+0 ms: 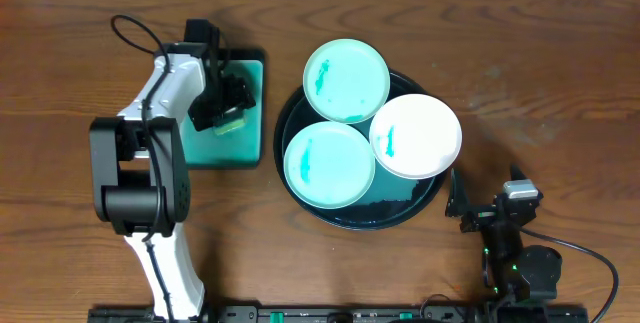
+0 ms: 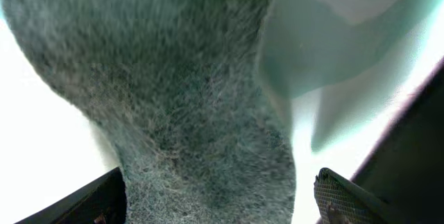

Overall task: Clean dirty plates on tray and stack at the side
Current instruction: 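Lower the left gripper into the basin and grasp the green sponge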

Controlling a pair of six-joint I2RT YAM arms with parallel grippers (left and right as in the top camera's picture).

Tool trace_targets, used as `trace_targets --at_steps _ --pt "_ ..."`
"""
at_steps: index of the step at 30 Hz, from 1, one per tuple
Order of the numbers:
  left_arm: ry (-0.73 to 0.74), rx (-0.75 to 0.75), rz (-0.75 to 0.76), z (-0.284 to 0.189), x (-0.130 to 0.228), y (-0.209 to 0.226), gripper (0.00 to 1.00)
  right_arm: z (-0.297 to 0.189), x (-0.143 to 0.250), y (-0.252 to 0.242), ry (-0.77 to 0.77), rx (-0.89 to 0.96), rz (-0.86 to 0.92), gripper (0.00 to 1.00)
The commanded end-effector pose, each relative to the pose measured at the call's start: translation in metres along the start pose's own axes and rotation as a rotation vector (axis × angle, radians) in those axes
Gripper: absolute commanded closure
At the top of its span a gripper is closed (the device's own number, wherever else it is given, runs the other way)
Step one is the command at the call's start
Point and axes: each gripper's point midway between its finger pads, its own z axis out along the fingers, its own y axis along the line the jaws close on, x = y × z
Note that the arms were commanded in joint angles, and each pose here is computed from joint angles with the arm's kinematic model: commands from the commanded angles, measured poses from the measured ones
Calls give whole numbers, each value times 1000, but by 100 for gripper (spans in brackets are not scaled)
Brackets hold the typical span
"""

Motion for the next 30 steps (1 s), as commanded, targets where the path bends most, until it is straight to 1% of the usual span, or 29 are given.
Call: trace_targets --at_steps 1,4,7,8,10,11,12,15,16,19,21,22,23,24,25,27,30 --pt "-9 -104 -23 7 4 19 16 0 1 0 2 1 -15 1" --pt "-13 -112 -23 7 3 20 16 0 1 0 2 1 -15 1" --pt "-14 -115 -23 7 3 21 20 0 1 0 2 1 -15 1" --pt "-14 -115 -23 7 3 21 27 0 1 0 2 1 -15 1" --pt "-14 -115 -23 7 3 21 33 0 1 0 2 1 -15 1" --pt "-14 -115 -23 7 3 21 46 0 1 0 2 1 -15 1" --pt "-14 -115 -23 7 3 21 57 0 1 0 2 1 -15 1" --pt "-14 -115 -23 7 3 21 85 0 1 0 2 1 -15 1" --pt "-14 -115 -23 7 3 21 93 0 1 0 2 1 -15 1" --pt "-14 -115 -23 7 3 21 93 0 1 0 2 1 -15 1" --pt "-15 -115 -23 7 3 21 92 0 1 0 1 1 -15 1" --pt "-15 -115 -23 7 3 21 78 0 1 0 2 1 -15 1" --pt "-19 -114 -22 7 2 21 47 0 1 0 1 1 -15 1" --pt "-32 -121 -20 7 -1 21 23 0 1 0 2 1 -15 1" --pt "-48 -134 -17 6 -4 23 14 0 1 0 2 1 -15 1" --pt "-88 -174 -17 5 -12 30 12 0 1 0 2 1 -15 1" --pt "-153 -226 -18 2 -25 37 12 0 1 0 1 1 -15 1"
